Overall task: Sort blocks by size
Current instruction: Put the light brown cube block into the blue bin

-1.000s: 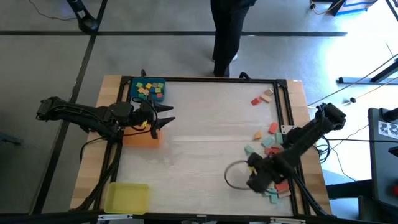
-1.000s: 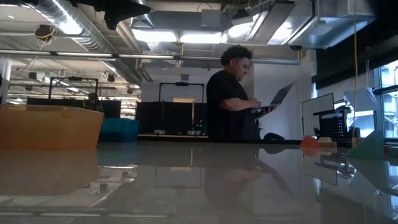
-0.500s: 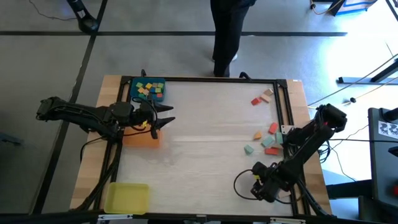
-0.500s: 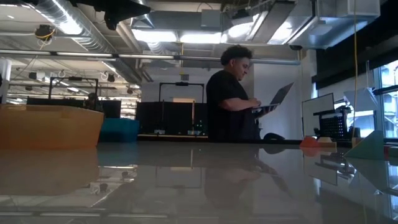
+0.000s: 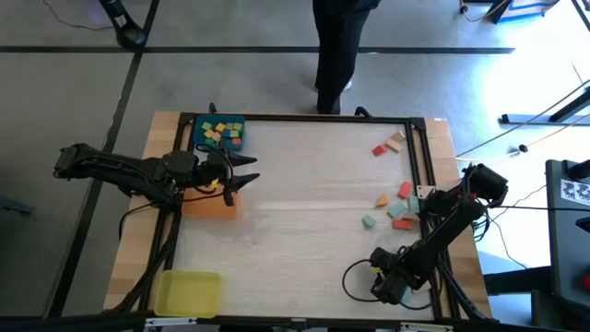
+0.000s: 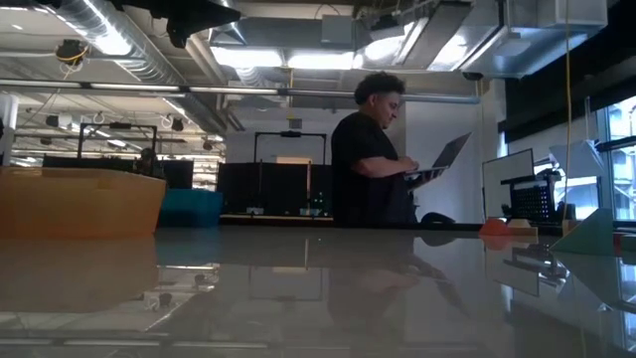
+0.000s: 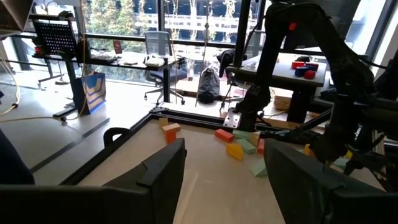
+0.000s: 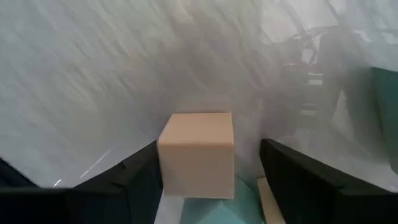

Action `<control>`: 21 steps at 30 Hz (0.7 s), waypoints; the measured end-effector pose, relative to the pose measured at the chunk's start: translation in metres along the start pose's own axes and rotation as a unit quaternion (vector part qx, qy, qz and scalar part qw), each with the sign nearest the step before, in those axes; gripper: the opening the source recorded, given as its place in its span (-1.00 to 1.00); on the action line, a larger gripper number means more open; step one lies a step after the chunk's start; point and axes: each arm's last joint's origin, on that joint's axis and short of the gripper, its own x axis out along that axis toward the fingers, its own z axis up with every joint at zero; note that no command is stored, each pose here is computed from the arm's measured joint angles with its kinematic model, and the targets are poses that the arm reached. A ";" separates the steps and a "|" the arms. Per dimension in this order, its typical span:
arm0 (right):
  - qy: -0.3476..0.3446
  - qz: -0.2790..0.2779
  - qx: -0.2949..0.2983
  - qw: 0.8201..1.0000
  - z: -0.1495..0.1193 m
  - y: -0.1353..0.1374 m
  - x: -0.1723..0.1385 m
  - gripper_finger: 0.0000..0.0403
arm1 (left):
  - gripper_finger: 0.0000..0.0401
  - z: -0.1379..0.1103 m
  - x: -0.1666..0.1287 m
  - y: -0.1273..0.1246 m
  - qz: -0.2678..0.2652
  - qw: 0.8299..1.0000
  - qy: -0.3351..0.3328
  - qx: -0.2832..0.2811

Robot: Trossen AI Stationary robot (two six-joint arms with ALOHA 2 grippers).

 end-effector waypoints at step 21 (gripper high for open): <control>-0.073 0.016 -0.144 0.987 0.054 0.021 -0.037 -0.27 | 0.02 0.000 0.000 0.000 0.000 1.000 0.002 0.001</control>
